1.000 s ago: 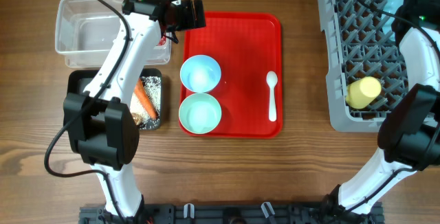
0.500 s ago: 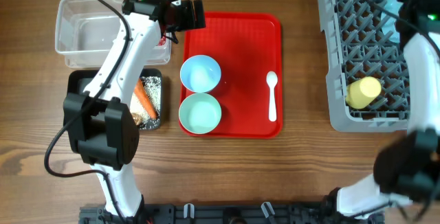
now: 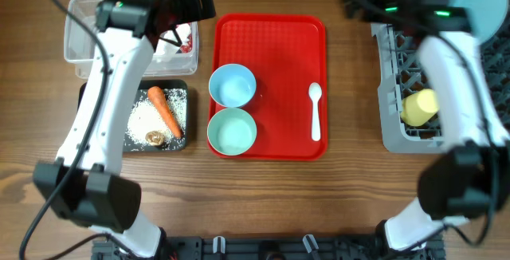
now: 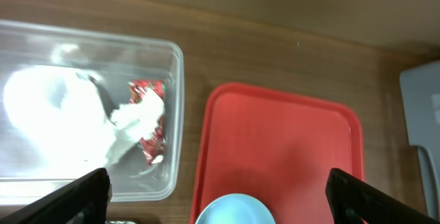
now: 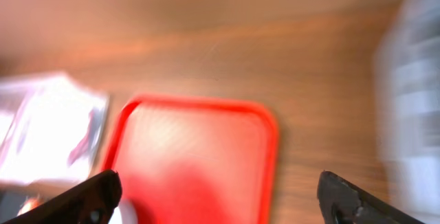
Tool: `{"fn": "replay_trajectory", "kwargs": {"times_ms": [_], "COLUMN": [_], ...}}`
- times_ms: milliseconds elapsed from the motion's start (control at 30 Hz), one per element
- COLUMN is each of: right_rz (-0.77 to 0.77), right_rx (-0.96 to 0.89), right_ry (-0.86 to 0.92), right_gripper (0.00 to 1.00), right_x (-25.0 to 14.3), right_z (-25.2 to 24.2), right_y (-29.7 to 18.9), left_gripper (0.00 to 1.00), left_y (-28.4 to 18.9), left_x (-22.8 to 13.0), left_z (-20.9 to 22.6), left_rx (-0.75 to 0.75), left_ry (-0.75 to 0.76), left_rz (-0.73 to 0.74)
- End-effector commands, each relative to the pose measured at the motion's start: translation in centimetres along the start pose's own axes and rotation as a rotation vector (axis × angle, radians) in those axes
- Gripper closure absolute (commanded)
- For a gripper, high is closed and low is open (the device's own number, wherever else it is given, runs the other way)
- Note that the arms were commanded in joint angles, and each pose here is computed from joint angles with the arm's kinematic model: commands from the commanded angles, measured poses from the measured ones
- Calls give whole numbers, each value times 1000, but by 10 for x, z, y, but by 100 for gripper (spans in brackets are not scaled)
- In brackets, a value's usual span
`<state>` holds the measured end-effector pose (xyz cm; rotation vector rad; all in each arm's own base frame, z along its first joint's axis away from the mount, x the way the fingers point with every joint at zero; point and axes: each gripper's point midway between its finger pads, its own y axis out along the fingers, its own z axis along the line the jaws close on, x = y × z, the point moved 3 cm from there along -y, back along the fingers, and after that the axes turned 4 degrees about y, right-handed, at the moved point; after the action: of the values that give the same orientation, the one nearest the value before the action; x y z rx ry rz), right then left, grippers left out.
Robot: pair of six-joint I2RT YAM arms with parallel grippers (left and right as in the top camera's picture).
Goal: Sort waste into correct bins and load items into the dishwasher rack
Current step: 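Lift the plate and stand it upright in the dish rack, then grasp the light-blue bowl on the red tray with the right gripper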
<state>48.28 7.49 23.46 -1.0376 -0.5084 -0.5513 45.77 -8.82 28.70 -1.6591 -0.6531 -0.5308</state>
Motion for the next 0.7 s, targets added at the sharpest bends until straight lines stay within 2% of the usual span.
{"fn": "replay_trajectory", "kwargs": {"times_ms": [0, 133, 233, 333, 533, 667], "right_rz": [139, 253, 331, 360, 441, 494], "right_rx": [60, 78, 100, 115, 60, 36], "right_ry": [-24, -85, -125, -144, -27, -6], "right_gripper": [15, 20, 24, 28, 41, 53], "right_x": [-44, -95, -130, -145, -168, -185], "right_z": [41, 73, 93, 109, 112, 109], "right_y": [55, 110, 133, 138, 139, 144], "left_gripper": [0, 0, 0, 0, 0, 0], "left_y": [-3, -3, -3, -4, -6, -6], "left_x": [0, -5, -4, -5, -9, -11], "left_z": [11, 18, 28, 40, 58, 61], "left_rx": [74, 93, 109, 130, 165, 171], "left_ry": [1, -13, -65, -121, -172, -175], "left_rz": [-9, 16, 20, 28, 54, 64]}}
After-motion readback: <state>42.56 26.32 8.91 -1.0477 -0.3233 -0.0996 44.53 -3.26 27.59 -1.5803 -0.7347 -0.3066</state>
